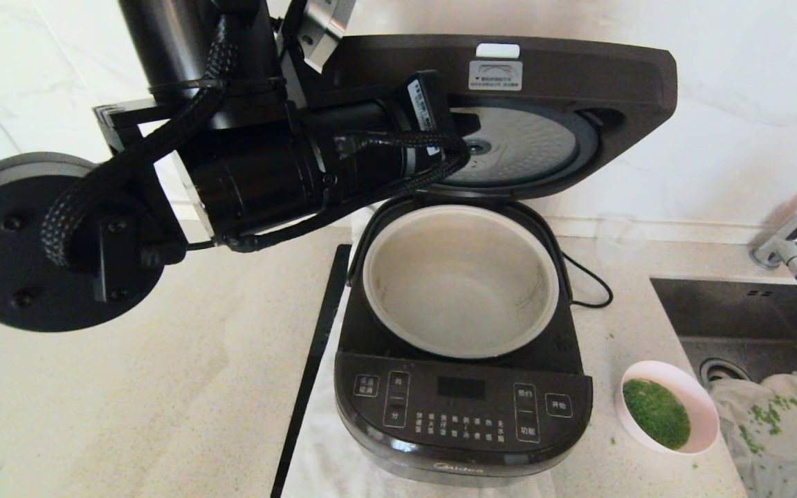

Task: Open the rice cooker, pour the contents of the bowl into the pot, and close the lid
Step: Open the rice cooker

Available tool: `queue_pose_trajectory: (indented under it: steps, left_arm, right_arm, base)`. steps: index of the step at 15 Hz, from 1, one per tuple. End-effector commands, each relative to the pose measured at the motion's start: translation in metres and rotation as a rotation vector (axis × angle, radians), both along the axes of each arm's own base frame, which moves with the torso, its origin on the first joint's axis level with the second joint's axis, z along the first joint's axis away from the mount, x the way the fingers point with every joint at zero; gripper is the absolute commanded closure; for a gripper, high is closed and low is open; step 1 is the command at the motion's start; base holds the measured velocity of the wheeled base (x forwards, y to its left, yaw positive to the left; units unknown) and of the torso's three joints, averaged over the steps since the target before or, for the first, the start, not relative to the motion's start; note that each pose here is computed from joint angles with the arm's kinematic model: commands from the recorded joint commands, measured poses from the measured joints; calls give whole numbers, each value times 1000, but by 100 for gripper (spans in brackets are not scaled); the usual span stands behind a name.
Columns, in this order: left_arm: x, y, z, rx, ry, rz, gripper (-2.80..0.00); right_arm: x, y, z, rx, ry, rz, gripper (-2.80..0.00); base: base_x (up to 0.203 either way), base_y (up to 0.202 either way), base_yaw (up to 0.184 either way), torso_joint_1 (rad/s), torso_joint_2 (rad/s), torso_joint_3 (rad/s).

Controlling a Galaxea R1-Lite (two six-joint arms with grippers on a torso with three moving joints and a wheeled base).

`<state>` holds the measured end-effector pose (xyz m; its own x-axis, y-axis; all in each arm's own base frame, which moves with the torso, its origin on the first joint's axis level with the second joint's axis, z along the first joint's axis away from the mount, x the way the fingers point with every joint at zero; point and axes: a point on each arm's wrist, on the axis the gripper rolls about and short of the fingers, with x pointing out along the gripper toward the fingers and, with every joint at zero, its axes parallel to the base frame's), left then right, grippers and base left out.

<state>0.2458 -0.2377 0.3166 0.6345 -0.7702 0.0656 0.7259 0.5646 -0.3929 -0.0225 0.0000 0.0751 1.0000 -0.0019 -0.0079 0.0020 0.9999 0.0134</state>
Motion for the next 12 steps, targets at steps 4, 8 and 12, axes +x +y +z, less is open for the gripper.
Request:
queue_pose_trajectory:
  steps: [4, 8, 12]
  left_arm:
    - [18, -6, 5, 10, -55, 34, 0]
    - [25, -7, 8, 21, -90, 48, 0]
    - [30, -8, 15, 9, -112, 57, 0]
  right_arm:
    - [0, 0, 0, 0, 0, -1, 0]
    - [0, 0, 0, 0, 0, -1, 0]
    - [0, 0, 0, 0, 0, -1, 0]
  base:
    - [0, 0, 0, 0, 0, 0]
    - [0, 0, 0, 0, 0, 0]
    - [0, 0, 0, 0, 0, 0]
